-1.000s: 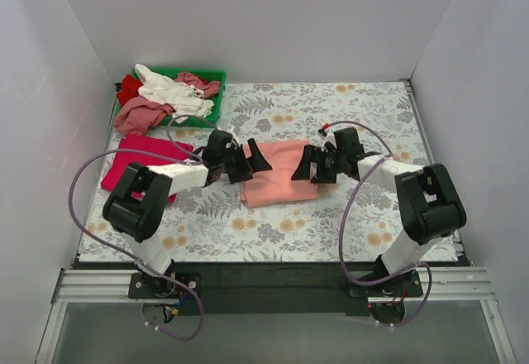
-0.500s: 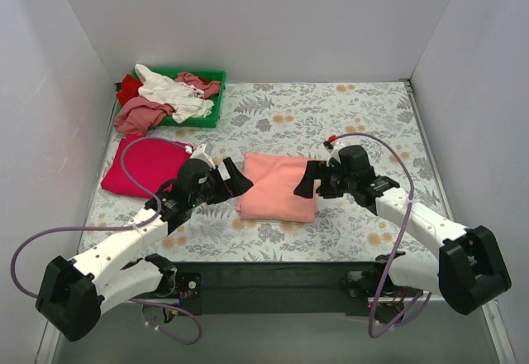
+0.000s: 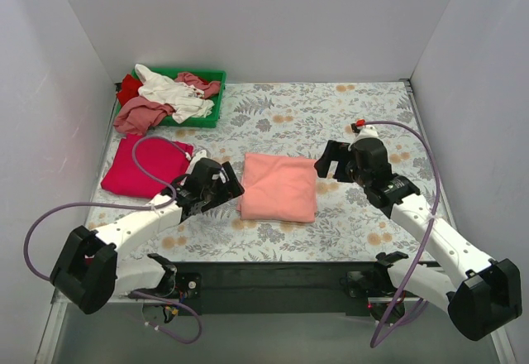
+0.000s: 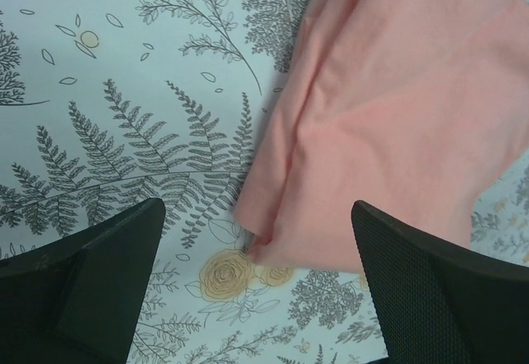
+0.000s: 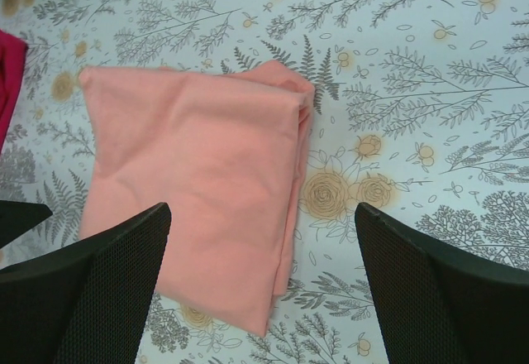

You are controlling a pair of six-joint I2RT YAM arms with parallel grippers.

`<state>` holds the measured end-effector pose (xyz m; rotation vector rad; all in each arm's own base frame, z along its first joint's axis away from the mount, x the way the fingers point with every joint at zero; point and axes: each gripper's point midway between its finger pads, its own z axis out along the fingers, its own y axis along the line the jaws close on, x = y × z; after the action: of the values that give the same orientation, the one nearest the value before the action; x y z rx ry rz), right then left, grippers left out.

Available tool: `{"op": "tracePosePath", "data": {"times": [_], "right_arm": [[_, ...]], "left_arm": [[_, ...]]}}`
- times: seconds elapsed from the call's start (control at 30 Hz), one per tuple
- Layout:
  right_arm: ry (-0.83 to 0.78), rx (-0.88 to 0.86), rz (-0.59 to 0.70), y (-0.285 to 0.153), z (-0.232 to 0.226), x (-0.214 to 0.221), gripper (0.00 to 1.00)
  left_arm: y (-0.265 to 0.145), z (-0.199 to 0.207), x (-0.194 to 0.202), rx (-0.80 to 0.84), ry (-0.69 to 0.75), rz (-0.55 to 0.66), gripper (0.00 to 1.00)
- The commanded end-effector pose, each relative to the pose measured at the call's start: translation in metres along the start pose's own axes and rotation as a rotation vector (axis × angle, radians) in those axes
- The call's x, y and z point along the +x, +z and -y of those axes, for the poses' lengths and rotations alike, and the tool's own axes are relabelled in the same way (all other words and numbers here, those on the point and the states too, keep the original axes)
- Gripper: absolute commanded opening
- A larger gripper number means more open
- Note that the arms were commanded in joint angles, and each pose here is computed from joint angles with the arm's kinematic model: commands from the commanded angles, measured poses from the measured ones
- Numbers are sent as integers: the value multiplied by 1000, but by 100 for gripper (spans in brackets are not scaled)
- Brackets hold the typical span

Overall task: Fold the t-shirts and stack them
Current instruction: Neatly place the folded tshirt to the corner

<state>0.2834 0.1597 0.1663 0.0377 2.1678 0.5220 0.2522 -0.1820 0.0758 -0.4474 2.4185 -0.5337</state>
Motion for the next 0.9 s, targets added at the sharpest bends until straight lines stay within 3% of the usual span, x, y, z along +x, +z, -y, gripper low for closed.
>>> {"op": "tracePosePath", "data": {"times": [0.0,0.23,0.4,0.6,0.87], "right_arm": [[2,69,41,-2,15,-7,98],[-19,96,3,4,26,4,98],[-23,94,-24,8,28,11,98],[-25,92,-31,8,30,13,98],[-41,100,1,2,34,7,98]], "left_arm": [[8,-5,-17,-70,-16,57,96],[32,2,-16,-80,21,27,80],[45,29,-17,24,81,-5,79],[72,30,-7,-7,115,-68,77],[88,25,1,-117,245,-54,55]]}}
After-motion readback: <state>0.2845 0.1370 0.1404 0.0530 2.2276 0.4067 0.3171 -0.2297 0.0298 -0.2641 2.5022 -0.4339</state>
